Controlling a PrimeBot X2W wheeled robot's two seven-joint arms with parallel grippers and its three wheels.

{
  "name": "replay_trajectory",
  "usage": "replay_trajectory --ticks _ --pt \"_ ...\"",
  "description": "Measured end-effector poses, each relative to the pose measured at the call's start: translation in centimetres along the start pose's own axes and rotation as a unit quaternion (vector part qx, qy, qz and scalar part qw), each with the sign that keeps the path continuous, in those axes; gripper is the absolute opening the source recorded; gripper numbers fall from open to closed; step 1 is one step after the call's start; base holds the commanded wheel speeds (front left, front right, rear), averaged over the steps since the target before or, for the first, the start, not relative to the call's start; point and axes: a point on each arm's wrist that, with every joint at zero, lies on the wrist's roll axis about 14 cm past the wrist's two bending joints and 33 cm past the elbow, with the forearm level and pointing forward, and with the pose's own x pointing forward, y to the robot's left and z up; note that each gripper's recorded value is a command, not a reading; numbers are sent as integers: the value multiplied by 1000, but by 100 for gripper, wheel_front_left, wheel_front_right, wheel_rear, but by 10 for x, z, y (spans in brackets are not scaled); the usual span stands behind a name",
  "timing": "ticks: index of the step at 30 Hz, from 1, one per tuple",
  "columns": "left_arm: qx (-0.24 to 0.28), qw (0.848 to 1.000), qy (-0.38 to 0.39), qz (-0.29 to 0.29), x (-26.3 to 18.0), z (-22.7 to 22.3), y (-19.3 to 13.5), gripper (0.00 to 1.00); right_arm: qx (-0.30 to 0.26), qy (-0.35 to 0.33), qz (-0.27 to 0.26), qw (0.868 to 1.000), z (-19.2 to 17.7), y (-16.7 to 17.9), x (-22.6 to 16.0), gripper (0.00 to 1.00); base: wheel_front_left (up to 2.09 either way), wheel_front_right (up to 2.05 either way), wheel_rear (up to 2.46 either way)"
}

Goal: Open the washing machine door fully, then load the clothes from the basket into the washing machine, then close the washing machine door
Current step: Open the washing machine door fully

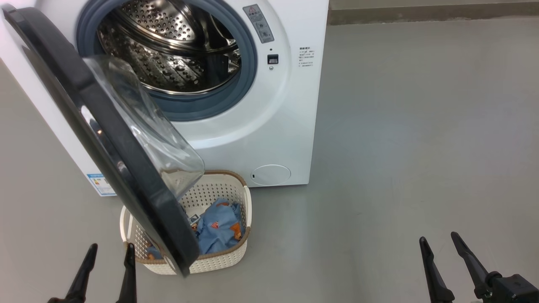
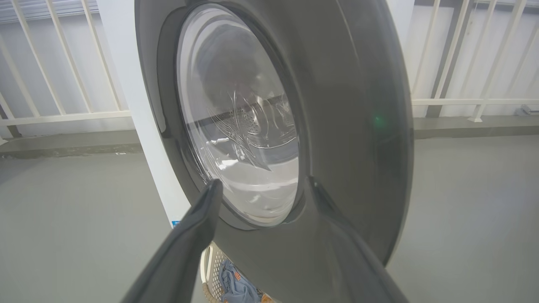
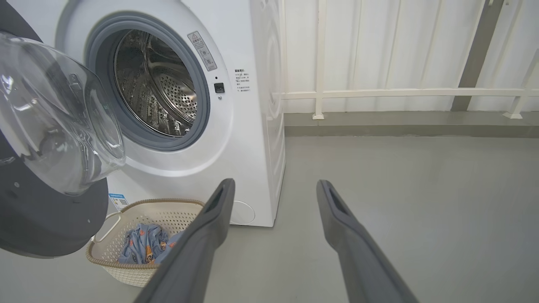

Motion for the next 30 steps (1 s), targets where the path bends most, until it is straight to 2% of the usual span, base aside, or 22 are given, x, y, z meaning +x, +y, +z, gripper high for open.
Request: replay_trajectory --ticks 12,30 --pt "-2 1000 5 -5 -3 -3 -6 100 -10 -16 -5 1000 10 2 1 100 0 0 0" --pt "5 1000 17 0 -5 -10 -2 100 -7 6 -10 1000 -4 -1 -1 100 0 0 0"
